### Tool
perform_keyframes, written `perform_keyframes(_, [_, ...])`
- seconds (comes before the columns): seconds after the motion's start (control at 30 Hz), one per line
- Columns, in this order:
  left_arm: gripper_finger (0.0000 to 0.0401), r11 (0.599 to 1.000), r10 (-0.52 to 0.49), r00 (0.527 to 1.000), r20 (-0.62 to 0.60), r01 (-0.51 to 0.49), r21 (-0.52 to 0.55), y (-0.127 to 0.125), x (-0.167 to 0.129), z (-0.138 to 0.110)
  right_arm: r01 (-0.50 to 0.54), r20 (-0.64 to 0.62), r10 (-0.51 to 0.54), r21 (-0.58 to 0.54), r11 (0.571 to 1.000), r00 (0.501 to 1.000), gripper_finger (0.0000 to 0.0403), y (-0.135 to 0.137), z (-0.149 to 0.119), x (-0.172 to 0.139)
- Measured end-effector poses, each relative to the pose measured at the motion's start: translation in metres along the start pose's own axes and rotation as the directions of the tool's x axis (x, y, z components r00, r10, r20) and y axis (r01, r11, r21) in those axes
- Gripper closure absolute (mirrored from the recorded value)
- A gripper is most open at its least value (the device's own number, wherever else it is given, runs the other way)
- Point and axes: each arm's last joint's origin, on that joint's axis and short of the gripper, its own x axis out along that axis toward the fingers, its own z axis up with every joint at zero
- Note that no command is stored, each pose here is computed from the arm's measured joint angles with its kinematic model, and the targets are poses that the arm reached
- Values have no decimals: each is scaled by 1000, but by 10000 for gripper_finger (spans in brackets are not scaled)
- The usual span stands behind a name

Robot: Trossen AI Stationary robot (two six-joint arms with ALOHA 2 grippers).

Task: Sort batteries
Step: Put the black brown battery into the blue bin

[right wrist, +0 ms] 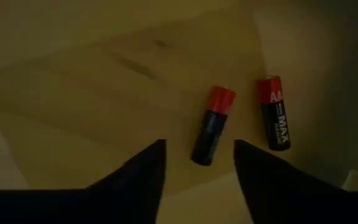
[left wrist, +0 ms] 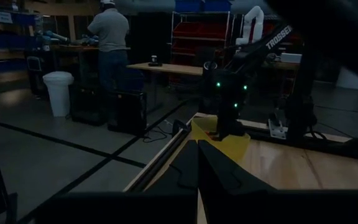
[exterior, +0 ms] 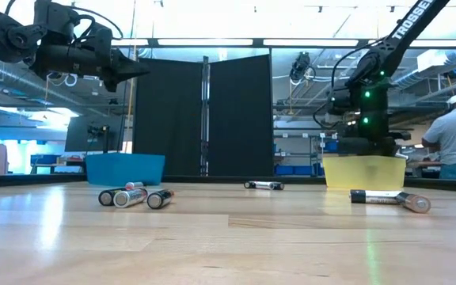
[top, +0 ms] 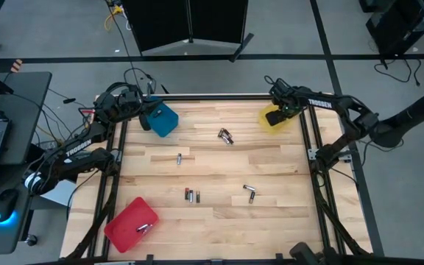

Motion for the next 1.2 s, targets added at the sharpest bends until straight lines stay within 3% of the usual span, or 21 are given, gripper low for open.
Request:
perform_keyframes(0.17, [393,1000,0,1000,0,0,0,0,0,0,21,13,-21,-22,1000,1000,173,-5,2,-30])
perform_keyframes(0.3, [394,1000,-11,1000,-3,11,-3,-1,0,0,4,97,0,-39,999,995,191,-6,4,-70])
perform_keyframes(0.5, [394,998,-55,997,-54,54,-22,-7,5,-7,-159,233,189,-145,977,954,299,8,-11,-119])
perform_keyframes(0.63, [394,996,-93,990,-102,90,-28,-10,12,-16,-314,266,371,-233,920,890,377,33,-26,-129])
perform_keyframes(0.7, [394,994,-110,988,-111,108,-24,-12,17,-19,-358,272,438,-297,885,857,393,53,-35,-129])
perform_keyframes(0.8, [394,993,-119,985,-125,117,-19,-13,23,-25,-415,272,521,-362,834,809,385,84,-48,-125])
perform_keyframes(1.0, [394,991,-133,988,-78,135,12,-14,33,-26,-517,282,646,-415,749,710,316,143,-68,-108])
perform_keyframes(1.07, [394,990,-140,988,-70,142,16,-14,35,-28,-496,288,631,-422,759,720,294,160,-75,-97])
perform_keyframes(1.2, [394,990,-142,987,-82,143,8,-13,40,-33,-394,320,522,-388,833,791,258,182,-84,-71])
